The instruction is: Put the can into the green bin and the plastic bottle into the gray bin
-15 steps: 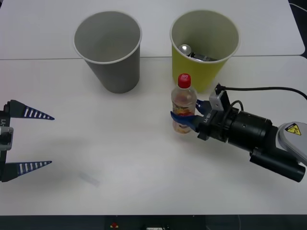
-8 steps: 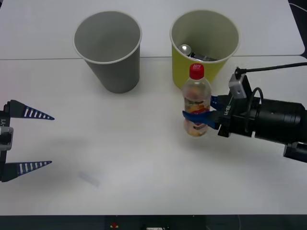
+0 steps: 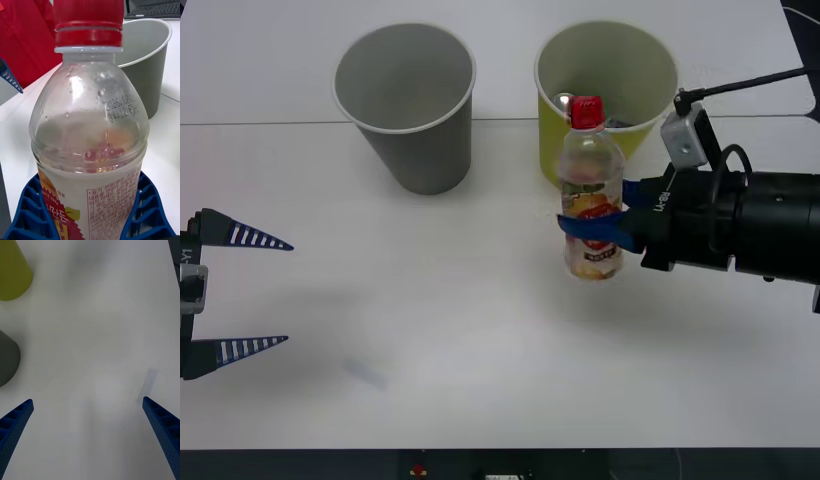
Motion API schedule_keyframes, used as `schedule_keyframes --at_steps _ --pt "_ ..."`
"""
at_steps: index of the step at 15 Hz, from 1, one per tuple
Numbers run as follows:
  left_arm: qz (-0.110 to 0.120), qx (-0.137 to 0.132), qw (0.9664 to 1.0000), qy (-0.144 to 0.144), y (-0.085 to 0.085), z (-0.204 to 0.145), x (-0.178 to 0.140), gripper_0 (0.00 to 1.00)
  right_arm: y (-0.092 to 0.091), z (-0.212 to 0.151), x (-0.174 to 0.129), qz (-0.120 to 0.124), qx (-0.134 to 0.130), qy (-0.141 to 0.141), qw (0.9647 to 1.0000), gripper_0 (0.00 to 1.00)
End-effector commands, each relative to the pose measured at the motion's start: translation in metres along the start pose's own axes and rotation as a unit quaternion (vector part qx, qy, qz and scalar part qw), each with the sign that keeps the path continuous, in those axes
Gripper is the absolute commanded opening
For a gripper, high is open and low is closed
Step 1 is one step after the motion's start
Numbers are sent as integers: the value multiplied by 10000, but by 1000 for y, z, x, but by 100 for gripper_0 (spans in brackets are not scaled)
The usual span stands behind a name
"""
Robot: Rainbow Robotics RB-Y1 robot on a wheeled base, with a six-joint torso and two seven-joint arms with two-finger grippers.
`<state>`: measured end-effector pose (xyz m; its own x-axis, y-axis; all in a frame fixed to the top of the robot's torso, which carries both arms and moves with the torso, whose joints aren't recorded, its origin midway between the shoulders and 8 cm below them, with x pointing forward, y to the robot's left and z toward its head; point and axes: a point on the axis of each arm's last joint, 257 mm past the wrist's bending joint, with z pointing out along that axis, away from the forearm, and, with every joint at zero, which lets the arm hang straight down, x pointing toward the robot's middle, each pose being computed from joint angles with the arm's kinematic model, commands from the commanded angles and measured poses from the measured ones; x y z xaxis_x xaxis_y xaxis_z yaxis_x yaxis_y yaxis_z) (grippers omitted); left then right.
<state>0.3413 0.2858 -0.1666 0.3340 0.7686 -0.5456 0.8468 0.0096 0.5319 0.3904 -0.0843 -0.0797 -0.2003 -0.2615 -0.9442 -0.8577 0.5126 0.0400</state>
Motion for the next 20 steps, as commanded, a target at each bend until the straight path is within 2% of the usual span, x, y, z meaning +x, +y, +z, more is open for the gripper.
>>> schedule_keyframes --at_steps 1,4,6,9,14,16,20 --pt "0 0 10000 0 0 0 0 100 10 5 -24 26 65 128 9999 0" --pt "0 0 10000 0 0 0 0 100 14 13 -46 -282 45 180 9994 0" --pt "0 0 10000 0 0 0 0 100 16 17 -65 -565 -5 229 9981 0" --pt "0 0 10000 0 0 0 0 100 16 25 -89 -820 -123 348 9959 0" --pt "0 0 10000 0 0 0 0 100 4 57 -128 -1035 -194 541 9930 0" --pt "0 0 10000 0 0 0 0 100 -3 74 -146 -1023 -190 592 9928 0" --pt "0 0 10000 0 0 0 0 100 -14 107 -186 -1086 36 631 9921 0"
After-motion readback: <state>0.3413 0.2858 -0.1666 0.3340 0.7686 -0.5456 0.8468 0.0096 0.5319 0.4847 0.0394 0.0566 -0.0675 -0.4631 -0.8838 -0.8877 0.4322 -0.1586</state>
